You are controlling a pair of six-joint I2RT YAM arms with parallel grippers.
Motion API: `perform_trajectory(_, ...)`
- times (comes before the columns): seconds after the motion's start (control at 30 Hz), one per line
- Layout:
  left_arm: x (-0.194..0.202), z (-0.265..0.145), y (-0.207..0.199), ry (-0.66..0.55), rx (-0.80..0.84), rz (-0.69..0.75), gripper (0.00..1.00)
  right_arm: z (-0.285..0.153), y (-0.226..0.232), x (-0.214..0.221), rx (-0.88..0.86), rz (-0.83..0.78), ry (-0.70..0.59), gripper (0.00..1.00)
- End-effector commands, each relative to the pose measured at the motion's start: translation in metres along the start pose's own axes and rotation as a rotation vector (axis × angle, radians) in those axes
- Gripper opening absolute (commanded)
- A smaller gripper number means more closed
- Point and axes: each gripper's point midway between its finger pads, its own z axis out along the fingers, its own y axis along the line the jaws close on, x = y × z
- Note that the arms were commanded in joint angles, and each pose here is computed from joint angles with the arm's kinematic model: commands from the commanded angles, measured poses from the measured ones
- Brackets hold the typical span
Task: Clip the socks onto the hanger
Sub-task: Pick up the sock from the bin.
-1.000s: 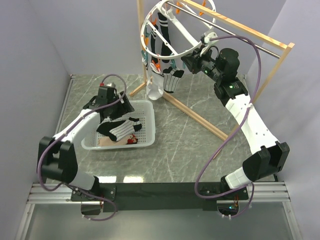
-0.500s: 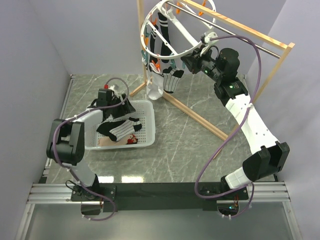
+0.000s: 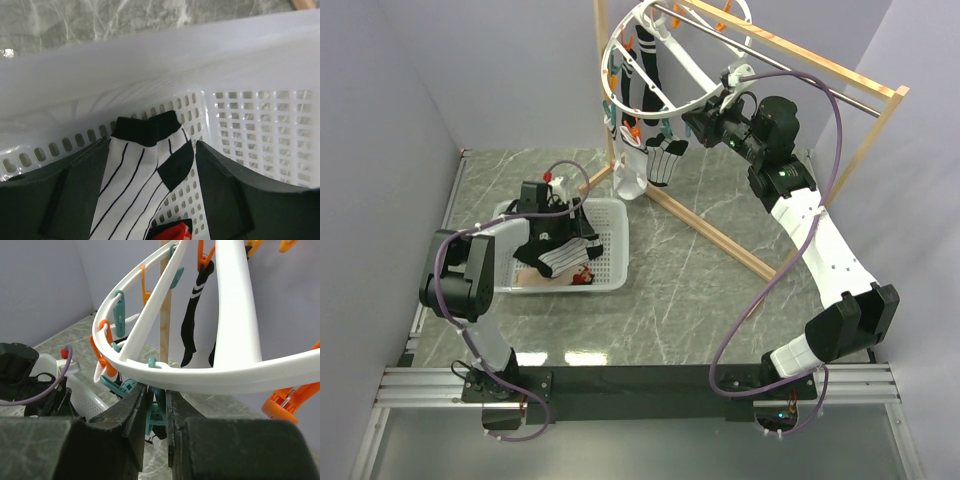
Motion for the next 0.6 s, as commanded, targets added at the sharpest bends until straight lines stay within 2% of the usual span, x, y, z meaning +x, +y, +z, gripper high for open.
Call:
perform_trajectory(0.0, 0.002, 0.000, -0.001, -0.002, 0.014, 0.047, 0.75, -0.006, 0.001, -0.029, 0.016, -0.037, -0.068, 0.00)
perform_trajectory(0.17, 0.010, 0.004, 0.005, 0.009, -0.035, 0.046, 0.75, -0.005, 0.001, -0.028, 0.009, -0.030, -0.067, 0.00)
perform_trajectory(0.4, 0.023, 0.013, -0.005, 0.027, -0.069, 0.102, 0.66, -0.008, 0.000, -0.028, 0.017, -0.037, -0.065, 0.00)
perform_trajectory(0.5, 0.017, 0.010, -0.005, 0.007, -0.081, 0.097, 0.52, -0.010, 0.001, -0.030, 0.020, -0.042, -0.069, 0.00)
perform_trajectory(0.53, 0.015, 0.009, -0.004, -0.001, -0.090, 0.098, 0.42, -0.010, 0.001, -0.029, 0.022, -0.042, -0.067, 0.00)
perform_trajectory(0.57, 0.011, 0.008, -0.004, -0.017, -0.094, 0.101, 0.37, -0.011, 0.000, -0.029, 0.022, -0.041, -0.067, 0.00)
